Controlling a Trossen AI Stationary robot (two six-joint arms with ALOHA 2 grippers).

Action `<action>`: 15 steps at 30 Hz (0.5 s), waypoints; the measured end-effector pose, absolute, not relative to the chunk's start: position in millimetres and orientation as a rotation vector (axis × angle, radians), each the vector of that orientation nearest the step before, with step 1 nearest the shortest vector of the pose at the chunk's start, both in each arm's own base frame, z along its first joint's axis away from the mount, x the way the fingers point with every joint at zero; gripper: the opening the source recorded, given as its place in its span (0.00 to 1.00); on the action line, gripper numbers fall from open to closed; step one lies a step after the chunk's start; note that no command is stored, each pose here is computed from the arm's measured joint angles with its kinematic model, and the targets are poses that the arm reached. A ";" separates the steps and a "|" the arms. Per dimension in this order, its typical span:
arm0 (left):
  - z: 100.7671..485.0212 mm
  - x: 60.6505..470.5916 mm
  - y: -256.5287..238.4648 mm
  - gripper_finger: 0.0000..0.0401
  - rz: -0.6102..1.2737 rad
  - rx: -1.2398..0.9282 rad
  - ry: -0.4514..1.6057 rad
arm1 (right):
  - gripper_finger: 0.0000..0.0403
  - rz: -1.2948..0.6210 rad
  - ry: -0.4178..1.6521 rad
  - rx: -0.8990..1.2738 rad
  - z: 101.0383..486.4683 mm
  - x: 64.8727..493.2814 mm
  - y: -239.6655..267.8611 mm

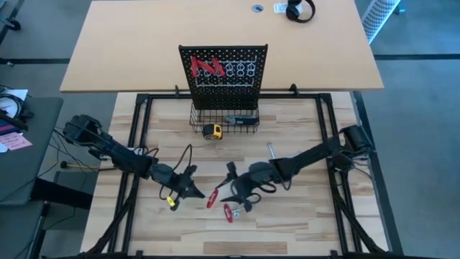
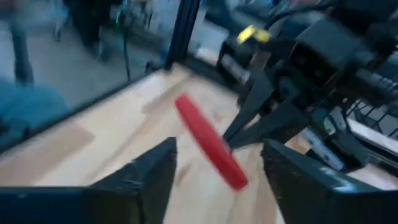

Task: Hang tools onto peg board
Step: Hang the red T-handle Allen wrench into the pegboard

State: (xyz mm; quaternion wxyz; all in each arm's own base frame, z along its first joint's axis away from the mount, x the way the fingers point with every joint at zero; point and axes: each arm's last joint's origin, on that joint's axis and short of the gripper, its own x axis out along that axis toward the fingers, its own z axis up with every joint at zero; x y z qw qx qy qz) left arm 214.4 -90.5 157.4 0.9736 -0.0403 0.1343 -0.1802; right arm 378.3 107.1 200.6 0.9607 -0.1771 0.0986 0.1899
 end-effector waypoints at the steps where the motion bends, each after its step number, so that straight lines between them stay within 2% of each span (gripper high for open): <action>1: 157.5 214.5 -90.5 0.00 -0.364 -0.081 0.270 | 0.65 0.395 0.228 -0.392 202.6 380.3 108.0; 4: 158.5 214.7 -90.7 0.00 -0.367 -0.083 0.261 | 0.68 0.407 0.295 -0.471 206.8 383.7 109.4; 7: 160.8 215.2 -91.0 0.00 -0.372 -0.074 0.234 | 0.66 0.406 0.289 -0.513 208.6 384.8 109.6; 15: 162.4 215.9 -90.2 0.00 -0.340 -0.070 0.217 | 0.51 0.396 0.255 -0.557 211.3 386.9 106.3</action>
